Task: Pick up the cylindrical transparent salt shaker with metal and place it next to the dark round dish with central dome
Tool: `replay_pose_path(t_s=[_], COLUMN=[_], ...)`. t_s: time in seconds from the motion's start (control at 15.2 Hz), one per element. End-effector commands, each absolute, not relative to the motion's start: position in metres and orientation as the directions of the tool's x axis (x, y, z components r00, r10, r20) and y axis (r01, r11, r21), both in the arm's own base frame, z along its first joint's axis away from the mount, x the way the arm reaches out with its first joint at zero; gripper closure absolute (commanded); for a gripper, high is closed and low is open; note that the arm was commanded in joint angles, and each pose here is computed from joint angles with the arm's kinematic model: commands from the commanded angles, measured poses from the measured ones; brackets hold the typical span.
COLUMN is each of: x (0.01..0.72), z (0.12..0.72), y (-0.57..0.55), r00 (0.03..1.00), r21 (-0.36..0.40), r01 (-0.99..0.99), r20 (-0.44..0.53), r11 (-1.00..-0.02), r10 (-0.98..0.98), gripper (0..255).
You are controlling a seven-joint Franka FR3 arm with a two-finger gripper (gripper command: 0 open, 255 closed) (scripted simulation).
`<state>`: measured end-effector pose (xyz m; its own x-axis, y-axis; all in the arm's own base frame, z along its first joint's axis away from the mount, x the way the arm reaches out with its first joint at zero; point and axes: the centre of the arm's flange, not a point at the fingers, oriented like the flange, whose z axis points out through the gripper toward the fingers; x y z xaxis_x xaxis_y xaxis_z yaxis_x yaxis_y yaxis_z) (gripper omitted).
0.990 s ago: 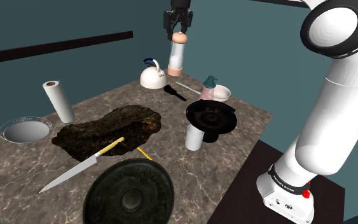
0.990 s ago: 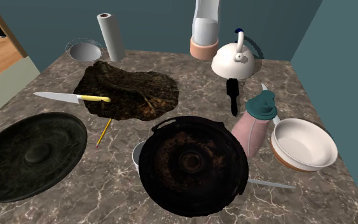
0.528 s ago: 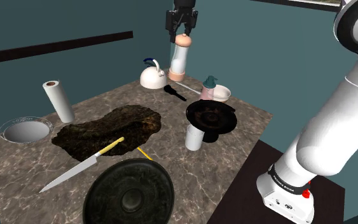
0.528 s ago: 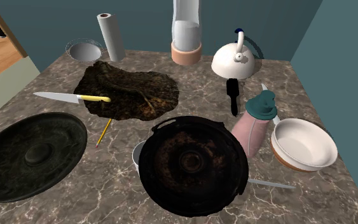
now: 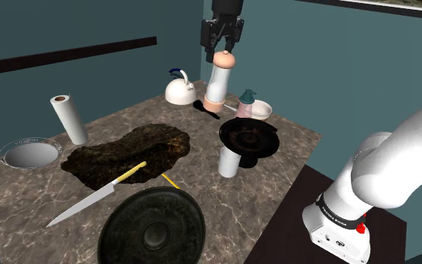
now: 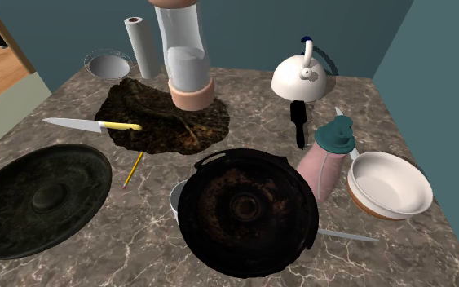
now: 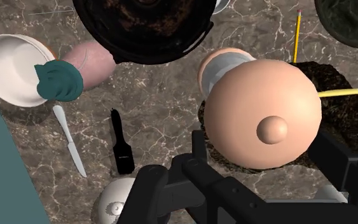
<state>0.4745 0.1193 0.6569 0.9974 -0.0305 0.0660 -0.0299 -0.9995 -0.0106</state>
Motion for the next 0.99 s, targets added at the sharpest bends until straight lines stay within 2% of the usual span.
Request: replay_pose_path(t_s=[0.0, 0.92], x=[0.455, 0.307], z=[0.658, 0.659], y=[0.135, 0.245], r00=[0.997, 0.997], r21=[-0.01, -0.01], r01=[-0.031, -0.031], r20=[0.066, 0.066], r11=[-0.999, -0.999], r10=[-0.032, -0.032], gripper=[255, 255])
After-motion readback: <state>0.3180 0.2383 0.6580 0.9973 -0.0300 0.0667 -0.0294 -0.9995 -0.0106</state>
